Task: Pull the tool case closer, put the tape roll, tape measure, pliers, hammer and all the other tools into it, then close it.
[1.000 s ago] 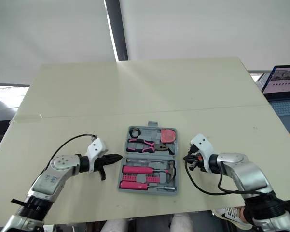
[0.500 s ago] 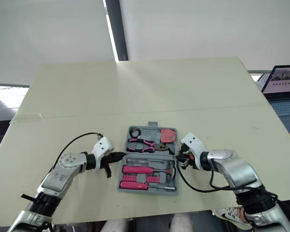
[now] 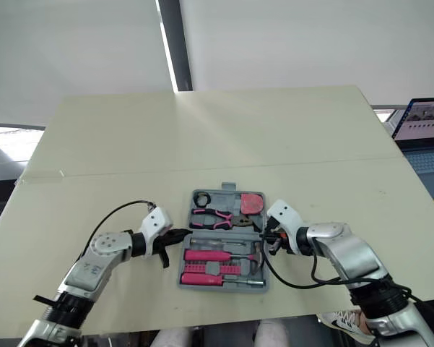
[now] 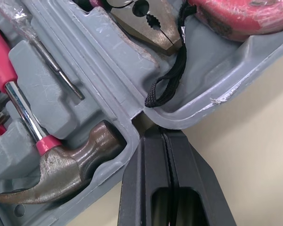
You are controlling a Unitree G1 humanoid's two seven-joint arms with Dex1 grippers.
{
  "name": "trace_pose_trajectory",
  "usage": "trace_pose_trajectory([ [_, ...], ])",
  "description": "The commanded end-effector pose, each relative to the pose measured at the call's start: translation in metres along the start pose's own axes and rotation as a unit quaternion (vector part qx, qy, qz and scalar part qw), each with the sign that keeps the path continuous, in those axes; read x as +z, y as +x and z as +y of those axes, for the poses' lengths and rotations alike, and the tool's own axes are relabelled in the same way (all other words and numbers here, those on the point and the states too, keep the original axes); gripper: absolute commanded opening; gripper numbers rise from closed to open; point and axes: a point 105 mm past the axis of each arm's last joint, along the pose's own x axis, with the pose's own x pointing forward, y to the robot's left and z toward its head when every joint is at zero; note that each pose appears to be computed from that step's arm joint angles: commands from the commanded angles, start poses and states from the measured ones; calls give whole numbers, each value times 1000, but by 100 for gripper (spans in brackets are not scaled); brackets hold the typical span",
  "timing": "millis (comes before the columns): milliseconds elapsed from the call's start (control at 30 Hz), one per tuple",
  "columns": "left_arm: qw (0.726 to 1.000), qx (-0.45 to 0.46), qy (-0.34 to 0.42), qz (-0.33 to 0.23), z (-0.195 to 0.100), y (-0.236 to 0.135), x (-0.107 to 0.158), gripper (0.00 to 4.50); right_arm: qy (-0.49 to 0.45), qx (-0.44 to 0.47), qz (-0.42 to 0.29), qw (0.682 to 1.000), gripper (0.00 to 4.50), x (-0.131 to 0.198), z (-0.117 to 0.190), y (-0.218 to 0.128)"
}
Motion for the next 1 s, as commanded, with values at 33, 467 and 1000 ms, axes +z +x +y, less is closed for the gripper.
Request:
trace_pose_trajectory([
  [33, 999, -43, -16, 6, -23, 4, -4, 5, -19, 33, -9, 999, 0, 6, 12, 2],
  [467, 997, -61, -34, 16, -44, -3, -11, 5, -22, 72, 3, 997, 0, 0, 34, -2],
  [1000, 996, -80, -45, 22, -63, -7, -14, 5, -9, 77, 9, 997, 0, -8, 45, -2],
])
